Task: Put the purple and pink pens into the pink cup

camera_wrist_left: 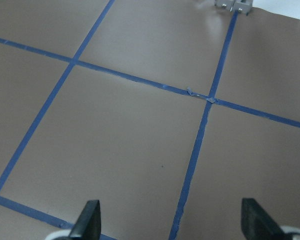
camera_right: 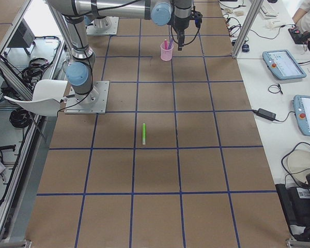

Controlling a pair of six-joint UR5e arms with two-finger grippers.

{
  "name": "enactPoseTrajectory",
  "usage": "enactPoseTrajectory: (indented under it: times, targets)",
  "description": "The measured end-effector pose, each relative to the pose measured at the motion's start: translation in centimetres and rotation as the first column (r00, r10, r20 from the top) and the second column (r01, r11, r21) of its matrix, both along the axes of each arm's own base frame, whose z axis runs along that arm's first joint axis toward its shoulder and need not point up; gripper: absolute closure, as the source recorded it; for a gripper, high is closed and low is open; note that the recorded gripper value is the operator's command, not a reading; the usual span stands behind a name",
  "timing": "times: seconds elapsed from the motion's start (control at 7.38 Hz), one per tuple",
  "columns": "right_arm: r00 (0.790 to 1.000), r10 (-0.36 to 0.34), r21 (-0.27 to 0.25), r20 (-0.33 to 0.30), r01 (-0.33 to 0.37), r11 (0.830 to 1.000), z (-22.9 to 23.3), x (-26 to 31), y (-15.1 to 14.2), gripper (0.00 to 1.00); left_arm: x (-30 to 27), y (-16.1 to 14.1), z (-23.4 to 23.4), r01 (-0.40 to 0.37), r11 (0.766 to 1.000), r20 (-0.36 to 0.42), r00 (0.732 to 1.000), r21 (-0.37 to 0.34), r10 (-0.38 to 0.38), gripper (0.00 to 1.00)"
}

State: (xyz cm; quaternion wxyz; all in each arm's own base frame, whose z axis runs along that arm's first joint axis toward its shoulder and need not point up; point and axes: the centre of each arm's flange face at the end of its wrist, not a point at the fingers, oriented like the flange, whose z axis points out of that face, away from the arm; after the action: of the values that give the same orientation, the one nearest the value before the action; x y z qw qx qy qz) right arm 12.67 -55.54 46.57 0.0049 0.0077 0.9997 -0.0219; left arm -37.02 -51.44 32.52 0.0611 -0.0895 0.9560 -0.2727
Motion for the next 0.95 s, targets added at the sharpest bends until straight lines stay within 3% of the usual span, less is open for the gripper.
enactPoseTrajectory:
  times: [0.41,0.68,0.95]
  targets:
    - [1.0,0.001,0.013,0.018,-0.002,1.0,-0.3,0.2,0.2,0.0,8.9,-4.7,4.1,0.037,0.982,0.023,0.999,0.185,-0.042,0.0]
    - [1.0,0.004,-0.002,0.028,-0.004,1.0,0.7,0.3,0.9,0.0,16.8,-6.4,8.0,0.01,0.943,-0.01,1.0,0.333,-0.007,0.0]
    - [1.0,0.003,-0.012,0.022,-0.003,1.0,2.5,0.2,2.9,0.0,23.1,-6.0,12.0,0.003,0.911,-0.036,0.999,0.412,0.013,0.0]
